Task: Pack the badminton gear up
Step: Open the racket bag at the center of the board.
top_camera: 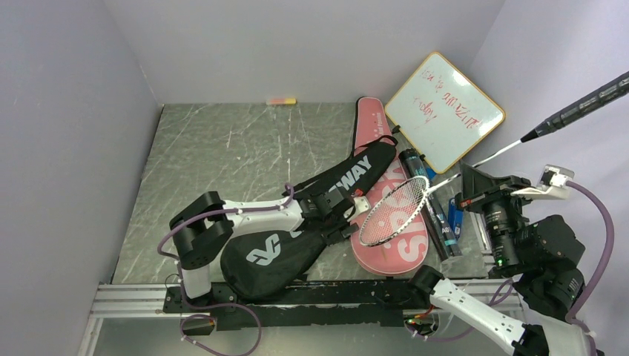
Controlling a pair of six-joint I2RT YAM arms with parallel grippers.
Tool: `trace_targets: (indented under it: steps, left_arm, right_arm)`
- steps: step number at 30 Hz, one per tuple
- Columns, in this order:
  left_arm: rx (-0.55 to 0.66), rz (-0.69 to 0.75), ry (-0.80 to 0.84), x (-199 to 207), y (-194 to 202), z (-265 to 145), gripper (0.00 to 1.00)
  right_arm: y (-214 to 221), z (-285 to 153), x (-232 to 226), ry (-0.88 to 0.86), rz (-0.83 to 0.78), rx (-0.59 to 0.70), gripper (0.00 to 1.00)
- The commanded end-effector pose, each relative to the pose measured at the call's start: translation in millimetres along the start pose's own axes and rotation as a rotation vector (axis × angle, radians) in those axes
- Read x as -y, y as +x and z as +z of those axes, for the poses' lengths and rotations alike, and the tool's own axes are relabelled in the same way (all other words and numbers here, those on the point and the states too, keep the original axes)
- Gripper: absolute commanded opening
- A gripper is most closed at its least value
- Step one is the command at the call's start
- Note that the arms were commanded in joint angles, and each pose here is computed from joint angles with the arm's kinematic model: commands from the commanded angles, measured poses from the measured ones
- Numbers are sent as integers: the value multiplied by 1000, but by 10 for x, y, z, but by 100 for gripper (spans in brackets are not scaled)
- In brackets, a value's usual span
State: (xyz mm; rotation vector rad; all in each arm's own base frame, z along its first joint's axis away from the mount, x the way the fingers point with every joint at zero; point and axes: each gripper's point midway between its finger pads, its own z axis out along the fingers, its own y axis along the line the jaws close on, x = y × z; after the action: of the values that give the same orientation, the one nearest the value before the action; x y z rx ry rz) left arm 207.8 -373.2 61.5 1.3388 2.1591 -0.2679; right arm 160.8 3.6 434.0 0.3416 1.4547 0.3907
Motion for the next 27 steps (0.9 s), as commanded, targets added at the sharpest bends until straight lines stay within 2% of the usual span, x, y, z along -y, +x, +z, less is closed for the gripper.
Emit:
trace_targets:
  steps: [1, 2, 5, 7, 9, 10, 14, 21, 27]
  left_arm:
    - [-11, -21, -25, -17, -65, 57, 85]
    - [-22, -19, -32, -24, -43, 80, 84]
    - [-44, -15, -46, -42, -8, 125, 70]
    - [-37, -17, -50, -52, -36, 110, 53]
    - [0, -23, -48, -61, -128, 33, 28]
    - [26, -27, -46, -66, -183, -23, 21]
    - [147, -52, -28, -107, -416, -285, 6]
    - [281, -204, 51, -613, -632, -597, 5]
    - [334, -242, -11, -937, -663, -853, 5]
  right_arm:
    - [-247, -76, -22, -25, 50, 56, 0]
    - [-254, -82, -16, -25, 50, 57, 0]
    - [-277, -102, 2, -26, 55, 65, 0]
    - [-283, -109, 14, -24, 55, 67, 0]
    - [-273, -107, 29, -17, 51, 68, 0]
    - [-270, -102, 30, -15, 50, 69, 0]
    - [-196, -43, 16, -4, 30, 58, 0]
    - [38, 152, -282, -77, 35, 16, 0]
    - [312, 328, -602, -183, 101, 11, 0]
